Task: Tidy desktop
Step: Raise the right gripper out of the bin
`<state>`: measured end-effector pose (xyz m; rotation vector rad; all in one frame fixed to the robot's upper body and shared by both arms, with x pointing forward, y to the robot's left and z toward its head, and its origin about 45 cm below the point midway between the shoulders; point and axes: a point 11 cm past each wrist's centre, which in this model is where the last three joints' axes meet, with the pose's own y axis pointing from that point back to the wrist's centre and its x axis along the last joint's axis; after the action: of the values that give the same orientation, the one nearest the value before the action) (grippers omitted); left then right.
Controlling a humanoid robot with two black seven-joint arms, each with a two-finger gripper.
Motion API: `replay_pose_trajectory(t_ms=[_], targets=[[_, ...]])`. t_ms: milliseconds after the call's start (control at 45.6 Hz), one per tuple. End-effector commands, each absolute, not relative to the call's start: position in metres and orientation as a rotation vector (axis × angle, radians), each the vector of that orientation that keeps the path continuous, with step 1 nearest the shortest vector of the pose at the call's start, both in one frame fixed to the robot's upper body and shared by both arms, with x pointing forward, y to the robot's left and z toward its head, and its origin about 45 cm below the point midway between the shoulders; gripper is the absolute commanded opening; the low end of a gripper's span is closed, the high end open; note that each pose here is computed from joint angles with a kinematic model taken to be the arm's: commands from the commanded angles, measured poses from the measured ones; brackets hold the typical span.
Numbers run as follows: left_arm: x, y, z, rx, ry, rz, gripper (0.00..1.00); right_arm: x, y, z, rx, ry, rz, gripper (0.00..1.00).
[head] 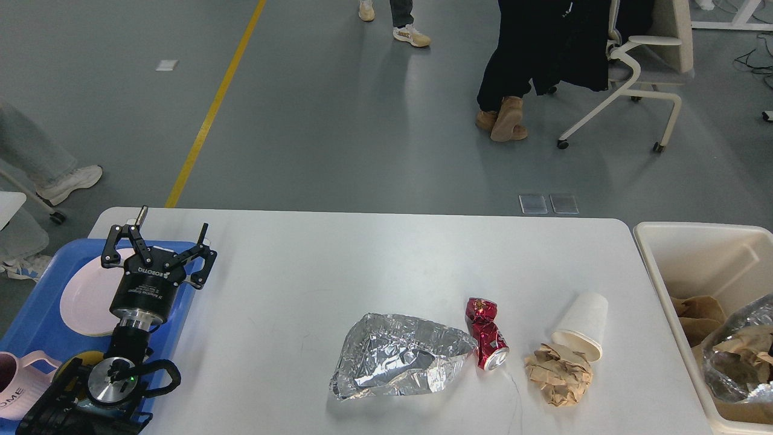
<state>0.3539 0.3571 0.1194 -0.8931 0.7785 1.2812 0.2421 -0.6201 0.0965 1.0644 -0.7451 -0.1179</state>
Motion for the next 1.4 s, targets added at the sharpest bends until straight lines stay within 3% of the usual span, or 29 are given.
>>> replay_pose_trajectory(t_ms=[0,483,1097,1119,1184,1250,1294,1382], targets=[[0.354,0.357,0.119,-0.892,0.779,1.281,0.96,0.235,-0.61,0.067,0.996,-0.784,-0.04,0.0],[0.354,0.357,0.119,-0.893,0.778,1.282,0.96,0.217,-0.578,0.025,0.965,-0.809,-0.044,0.0],[0.354,0.357,0.119,-0.893,0.778,1.282,0.96,0.217,-0.579,0.026,0.96,-0.831,-0.041,0.0],[0.354,0.357,0.119,-0.892,0.779,1.281,0.96,0.218,-0.58,0.027,0.952,-0.839,-0.03,0.1],[0.354,0.357,0.119,-0.893,0.778,1.282,0.96,0.222,-0.583,0.032,0.926,-0.871,0.022,0.54],[0.354,0.357,0.119,-0.894,0.778,1.28,0.96,0.228,-0.582,0.034,0.907,-0.904,0.079,0.86],[0.354,0.357,0.119,-0.893,0.778,1.282,0.96,0.229,-0.582,0.036,0.899,-0.917,0.1,0.98],[0.354,0.357,0.119,-0.893,0.778,1.282,0.96,0.231,-0.581,0.036,0.896,-0.922,0.11,0.99]])
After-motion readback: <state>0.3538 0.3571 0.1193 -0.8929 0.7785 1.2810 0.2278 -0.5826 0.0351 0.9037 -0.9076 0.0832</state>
